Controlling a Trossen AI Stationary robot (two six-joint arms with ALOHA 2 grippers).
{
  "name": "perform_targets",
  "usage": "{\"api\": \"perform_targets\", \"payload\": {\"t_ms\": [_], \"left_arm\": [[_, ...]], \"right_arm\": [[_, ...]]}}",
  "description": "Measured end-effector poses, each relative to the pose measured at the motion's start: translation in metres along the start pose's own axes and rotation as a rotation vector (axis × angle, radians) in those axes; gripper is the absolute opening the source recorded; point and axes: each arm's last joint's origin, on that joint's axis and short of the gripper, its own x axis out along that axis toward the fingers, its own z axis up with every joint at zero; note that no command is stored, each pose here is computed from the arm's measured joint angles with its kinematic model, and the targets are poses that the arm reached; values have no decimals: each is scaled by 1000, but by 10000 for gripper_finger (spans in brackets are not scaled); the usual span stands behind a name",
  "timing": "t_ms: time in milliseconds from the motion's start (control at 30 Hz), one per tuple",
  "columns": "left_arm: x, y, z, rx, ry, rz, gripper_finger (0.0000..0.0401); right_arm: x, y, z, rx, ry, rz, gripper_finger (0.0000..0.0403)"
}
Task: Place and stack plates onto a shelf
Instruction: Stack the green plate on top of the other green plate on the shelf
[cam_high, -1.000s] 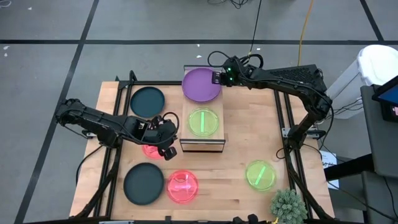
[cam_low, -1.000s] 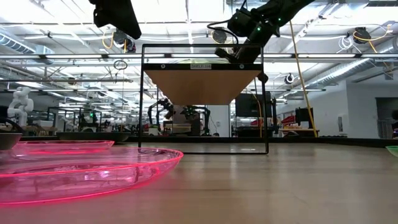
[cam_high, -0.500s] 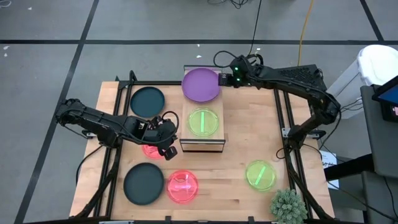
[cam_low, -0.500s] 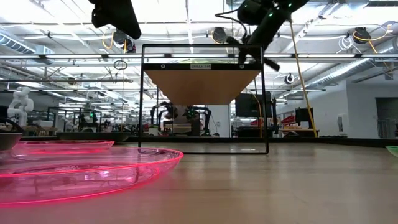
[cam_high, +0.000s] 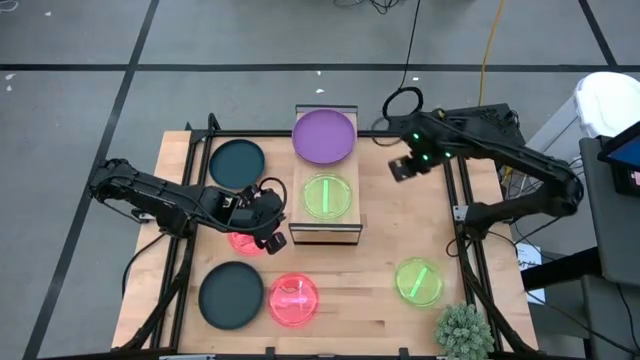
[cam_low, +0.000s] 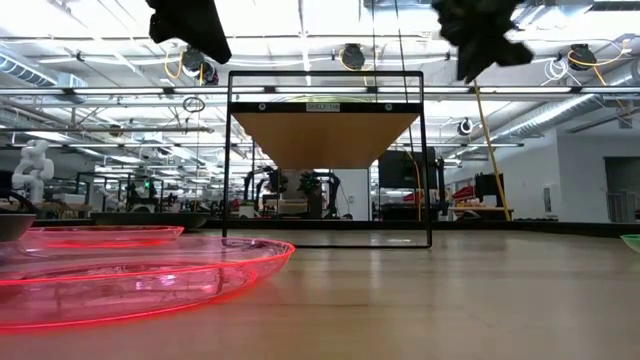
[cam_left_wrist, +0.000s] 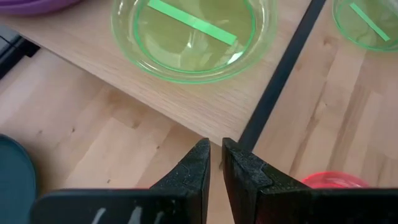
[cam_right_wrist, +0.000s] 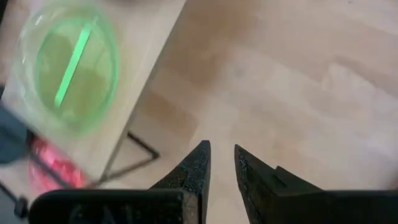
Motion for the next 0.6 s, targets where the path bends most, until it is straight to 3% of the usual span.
{"api": "perform_targets", "payload": {"t_ms": [333, 500, 600], "left_arm": [[0, 0, 0, 33, -2, -6, 47], [0, -2, -1, 12, 27, -47, 47], [-1, -4, -2, 12, 39, -67, 47]], "right_arm": [[-16, 14, -37, -178, 58, 51, 59], [6, 23, -58, -319, 109, 77, 59], [25, 27, -71, -329, 157, 118, 59]]}}
